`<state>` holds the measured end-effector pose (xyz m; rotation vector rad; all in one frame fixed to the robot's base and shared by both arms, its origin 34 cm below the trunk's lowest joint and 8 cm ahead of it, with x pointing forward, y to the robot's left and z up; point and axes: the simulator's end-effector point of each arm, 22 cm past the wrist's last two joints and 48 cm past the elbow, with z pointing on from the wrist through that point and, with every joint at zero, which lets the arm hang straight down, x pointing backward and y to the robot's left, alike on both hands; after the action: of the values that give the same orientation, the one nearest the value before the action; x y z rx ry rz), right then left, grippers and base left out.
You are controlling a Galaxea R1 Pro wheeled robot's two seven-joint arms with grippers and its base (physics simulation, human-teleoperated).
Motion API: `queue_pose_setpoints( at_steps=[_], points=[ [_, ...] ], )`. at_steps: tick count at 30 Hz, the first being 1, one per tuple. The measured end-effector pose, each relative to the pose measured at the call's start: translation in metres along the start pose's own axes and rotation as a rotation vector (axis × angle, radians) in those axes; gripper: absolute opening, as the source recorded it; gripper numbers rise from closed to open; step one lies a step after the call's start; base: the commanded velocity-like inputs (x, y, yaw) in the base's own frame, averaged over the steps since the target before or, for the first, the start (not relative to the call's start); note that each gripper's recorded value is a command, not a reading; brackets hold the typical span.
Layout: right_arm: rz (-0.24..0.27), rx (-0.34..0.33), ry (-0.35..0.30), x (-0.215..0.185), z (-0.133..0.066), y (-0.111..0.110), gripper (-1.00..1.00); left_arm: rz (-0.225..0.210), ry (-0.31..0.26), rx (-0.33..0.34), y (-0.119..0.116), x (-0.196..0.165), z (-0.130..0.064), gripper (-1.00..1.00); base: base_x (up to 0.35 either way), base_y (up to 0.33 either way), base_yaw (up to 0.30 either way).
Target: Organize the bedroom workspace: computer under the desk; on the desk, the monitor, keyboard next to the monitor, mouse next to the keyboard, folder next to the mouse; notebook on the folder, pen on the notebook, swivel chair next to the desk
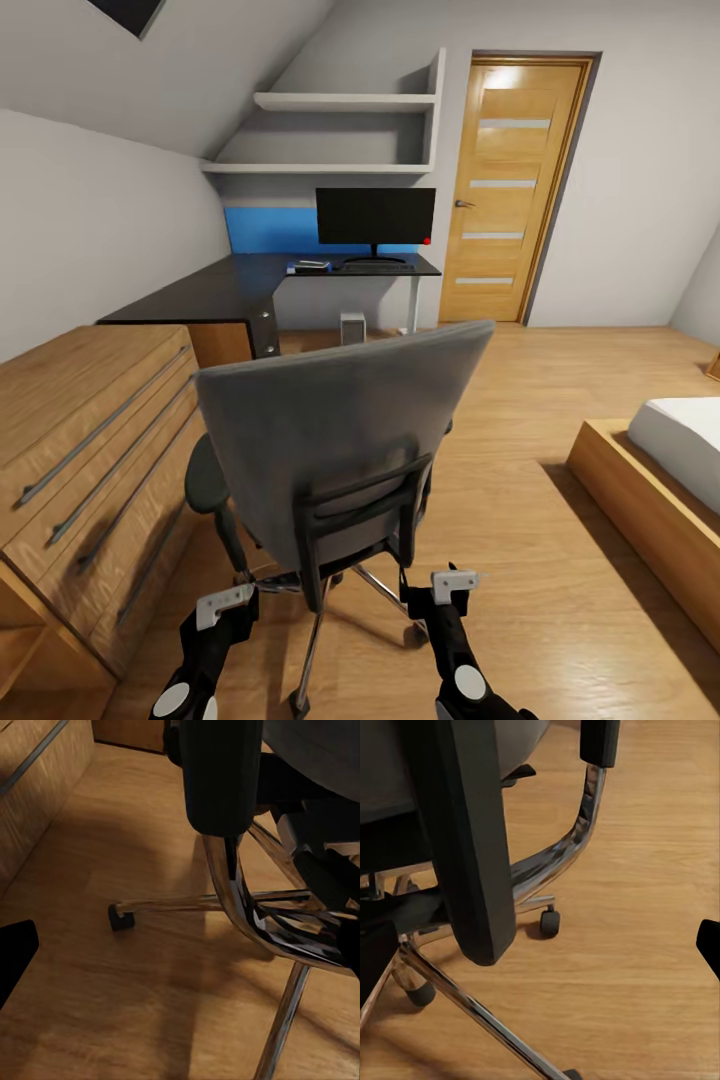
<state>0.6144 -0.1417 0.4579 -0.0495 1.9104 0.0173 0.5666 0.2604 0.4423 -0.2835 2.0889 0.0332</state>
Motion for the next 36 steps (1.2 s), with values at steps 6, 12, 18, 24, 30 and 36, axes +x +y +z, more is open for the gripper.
queue_pose_setpoints(
  at_steps=[6, 12, 18, 24, 30, 36],
  points=[
    [-0.001, 0.0, -0.002, -0.0002, 0.0, -0.0009, 1.0, 0.0, 0.0, 0.0, 0.0002, 0.0001, -0.0002, 1.0, 0.095, 0.004, 0.0],
    [-0.003, -0.001, -0.001, 0.0006, -0.0001, -0.001, 1.0, 0.0, 0.001, 0.0, 0.0002, 0.0003, -0.0001, 1.0, 0.057, 0.001, 0.0],
    [-0.009, -0.004, 0.004, 0.0043, -0.0006, -0.0015, 1.0, 0.0, 0.001, 0.0, 0.0002, 0.0004, -0.0001, 1.0, 0.008, 0.005, 0.0],
    [-0.015, -0.006, 0.003, 0.0047, -0.0007, -0.0013, 1.0, 0.0, -0.001, 0.0, 0.0002, -0.0001, 0.0, 1.0, 0.002, 0.156, 0.0],
    [-0.019, -0.006, 0.006, 0.0064, -0.001, -0.0018, 1.0, 0.0, -0.001, 0.0, 0.0001, -0.0001, -0.0001, 1.0, 0.013, 0.291, 0.0],
    [-0.023, -0.004, 0.011, 0.0094, -0.0014, -0.003, 1.0, 0.0, 0.0, 0.0, 0.0002, 0.0001, -0.0001, 1.0, 0.055, 0.127, 0.0]
  ],
)
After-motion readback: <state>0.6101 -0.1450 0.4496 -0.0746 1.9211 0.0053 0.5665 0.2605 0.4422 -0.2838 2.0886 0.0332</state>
